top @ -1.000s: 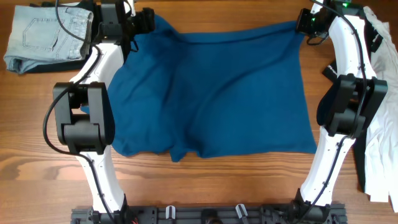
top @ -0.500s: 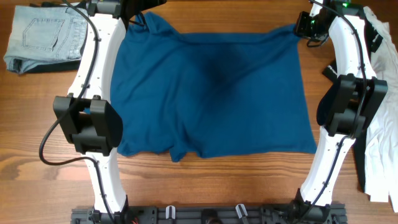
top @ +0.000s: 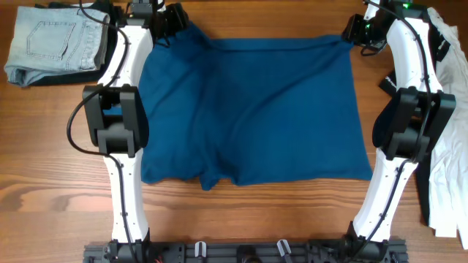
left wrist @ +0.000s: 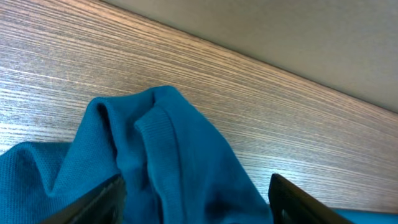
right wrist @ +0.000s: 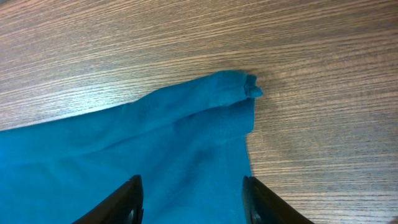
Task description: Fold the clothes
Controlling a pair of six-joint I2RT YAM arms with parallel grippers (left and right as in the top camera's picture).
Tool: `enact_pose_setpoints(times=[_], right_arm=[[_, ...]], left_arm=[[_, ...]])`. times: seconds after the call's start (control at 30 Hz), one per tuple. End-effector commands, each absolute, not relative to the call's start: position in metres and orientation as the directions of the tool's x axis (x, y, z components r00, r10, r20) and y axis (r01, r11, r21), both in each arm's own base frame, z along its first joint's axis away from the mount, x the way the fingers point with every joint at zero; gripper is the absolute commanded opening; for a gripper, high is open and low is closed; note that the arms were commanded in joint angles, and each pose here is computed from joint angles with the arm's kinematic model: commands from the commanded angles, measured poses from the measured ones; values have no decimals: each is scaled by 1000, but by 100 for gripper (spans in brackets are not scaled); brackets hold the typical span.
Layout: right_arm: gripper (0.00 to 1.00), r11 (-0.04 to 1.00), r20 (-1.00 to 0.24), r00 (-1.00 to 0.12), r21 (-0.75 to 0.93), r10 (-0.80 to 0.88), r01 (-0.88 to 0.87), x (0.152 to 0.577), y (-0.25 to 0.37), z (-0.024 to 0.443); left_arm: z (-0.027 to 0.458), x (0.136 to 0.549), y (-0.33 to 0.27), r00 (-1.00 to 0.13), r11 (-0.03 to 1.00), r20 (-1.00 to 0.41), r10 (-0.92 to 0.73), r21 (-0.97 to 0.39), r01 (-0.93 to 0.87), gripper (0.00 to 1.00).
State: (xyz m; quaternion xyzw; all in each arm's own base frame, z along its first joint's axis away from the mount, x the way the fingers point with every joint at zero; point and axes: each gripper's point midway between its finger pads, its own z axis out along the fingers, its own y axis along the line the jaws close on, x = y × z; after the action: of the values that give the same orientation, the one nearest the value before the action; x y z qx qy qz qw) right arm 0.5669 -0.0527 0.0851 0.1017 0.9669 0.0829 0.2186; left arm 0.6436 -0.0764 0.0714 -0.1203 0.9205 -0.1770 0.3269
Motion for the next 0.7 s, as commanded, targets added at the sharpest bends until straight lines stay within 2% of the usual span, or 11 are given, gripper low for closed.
enact_pose_setpoints(times=[0.0,0.2,0.4,0.43,0.53,0.57,0.67], right_arm=[[52,970,-416,-886,206,204,127,569,-48,88],[53,971,-418,-885,205,204,126,569,-48,88],[56,972,-421,-885,202,196,119,570,-48,88],[57,972,-421,-886,202,196,119,570,-48,88],[57,972,-422,-885,202,196,119,570,-48,88],[57,972,-424,-885,201,195,118,570,-48,88],[57,972,-424,-884,202,196,119,570,-48,88]], left_arm=[[48,645,-76,-768,906,-538,-348,-403,-128,69],[26,645,-73,-776,910,-526,-349,-386,-148,67],[25,649,-55,-748,925,-560,-357,-321,-202,64],[25,650,-56,-745,925,-563,-357,-322,-200,60],[28,653,-57,-736,925,-576,-356,-327,-192,35],[29,654,-58,-734,925,-578,-356,-328,-190,31],[29,654,-58,-734,925,-578,-356,-328,-190,29]])
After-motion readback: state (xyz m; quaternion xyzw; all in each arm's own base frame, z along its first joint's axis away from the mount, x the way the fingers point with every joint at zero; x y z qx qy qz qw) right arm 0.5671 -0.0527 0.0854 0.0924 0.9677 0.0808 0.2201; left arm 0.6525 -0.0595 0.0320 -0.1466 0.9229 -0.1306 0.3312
